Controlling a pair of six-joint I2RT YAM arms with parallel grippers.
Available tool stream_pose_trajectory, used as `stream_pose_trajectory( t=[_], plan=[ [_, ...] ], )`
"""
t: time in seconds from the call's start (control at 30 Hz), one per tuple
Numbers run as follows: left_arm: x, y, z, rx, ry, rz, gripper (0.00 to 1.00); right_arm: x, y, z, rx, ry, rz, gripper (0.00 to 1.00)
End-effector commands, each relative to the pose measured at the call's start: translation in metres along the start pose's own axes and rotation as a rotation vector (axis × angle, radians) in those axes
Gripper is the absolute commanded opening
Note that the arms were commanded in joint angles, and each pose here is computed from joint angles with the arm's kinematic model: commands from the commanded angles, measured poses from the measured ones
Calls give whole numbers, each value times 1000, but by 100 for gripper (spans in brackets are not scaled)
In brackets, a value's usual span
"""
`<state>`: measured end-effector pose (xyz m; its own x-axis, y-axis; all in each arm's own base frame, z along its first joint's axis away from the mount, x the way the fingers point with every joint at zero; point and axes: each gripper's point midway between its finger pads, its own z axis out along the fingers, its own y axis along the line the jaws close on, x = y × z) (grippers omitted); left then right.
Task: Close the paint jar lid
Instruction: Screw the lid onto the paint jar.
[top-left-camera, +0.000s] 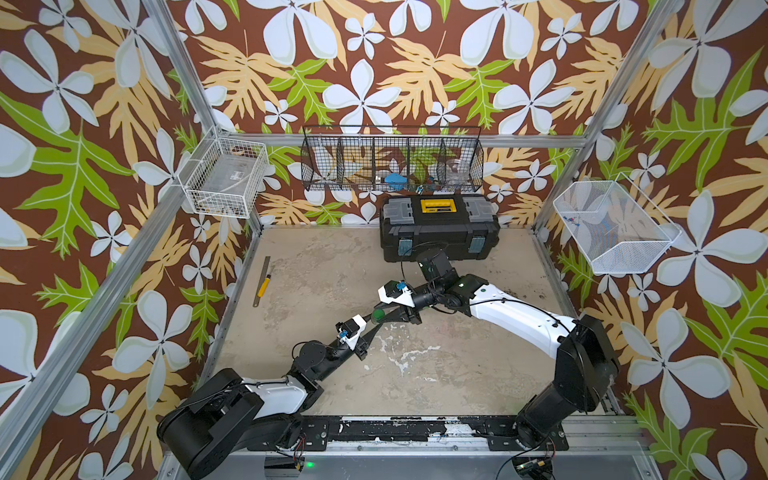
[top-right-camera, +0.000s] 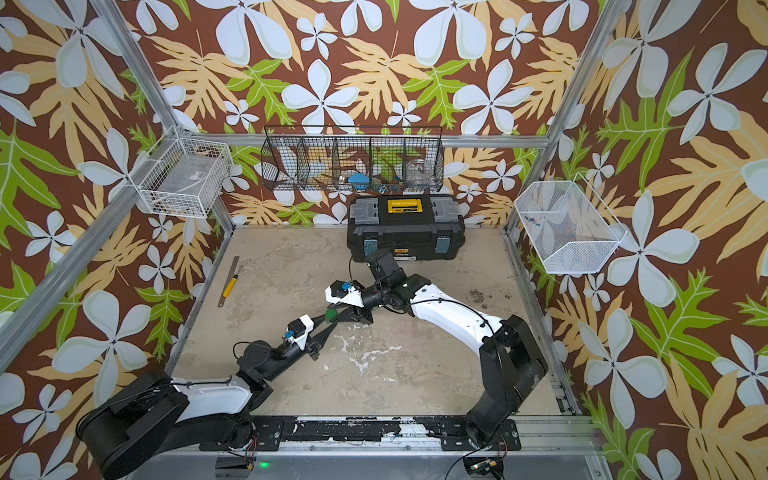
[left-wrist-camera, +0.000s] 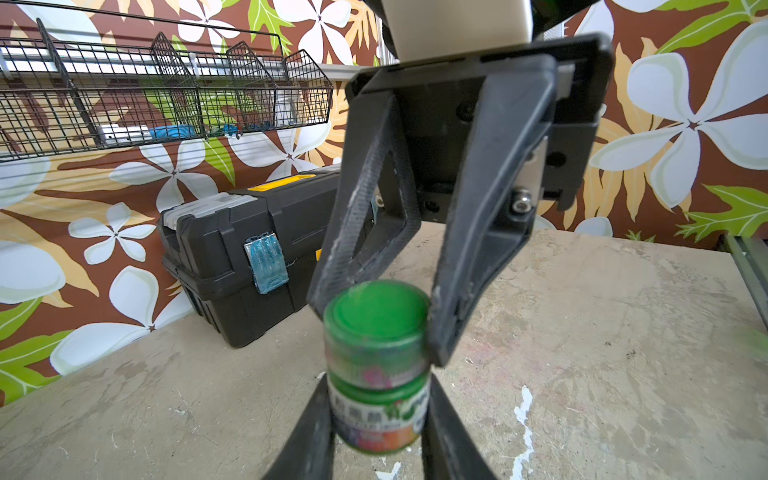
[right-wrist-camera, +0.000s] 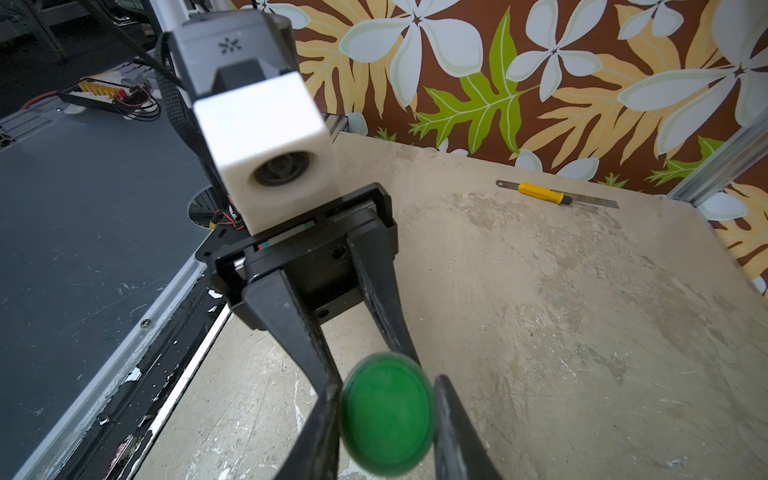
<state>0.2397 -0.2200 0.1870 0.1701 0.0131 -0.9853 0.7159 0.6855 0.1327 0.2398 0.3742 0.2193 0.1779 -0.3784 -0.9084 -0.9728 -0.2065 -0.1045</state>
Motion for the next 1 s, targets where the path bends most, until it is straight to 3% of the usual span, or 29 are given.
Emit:
stream_pose_trajectory(
  t=[0.0, 0.1, 0.23, 0.53, 0.67, 0.97],
  plan=[
    [-10, 1, 1, -4, -38, 12, 22, 3, -5, 0, 41, 16, 27, 26],
    [-10, 2, 1, -4, -36, 11, 22, 4, -10, 0, 109, 21, 58, 19],
    [-9, 2, 1, -5, -34, 11, 22, -3, -16, 0, 255, 10, 114, 18],
    [-9, 2, 1, -7, -34, 11, 22, -4, -34, 5, 737, 3, 499, 7],
    [-9, 2, 1, -10, -33, 11, 22, -9, -25, 9, 910, -33, 593, 5],
    [-10, 3, 1, -11, -36, 10, 22, -17, -9, 30, 1012, -64, 699, 1]
  ],
)
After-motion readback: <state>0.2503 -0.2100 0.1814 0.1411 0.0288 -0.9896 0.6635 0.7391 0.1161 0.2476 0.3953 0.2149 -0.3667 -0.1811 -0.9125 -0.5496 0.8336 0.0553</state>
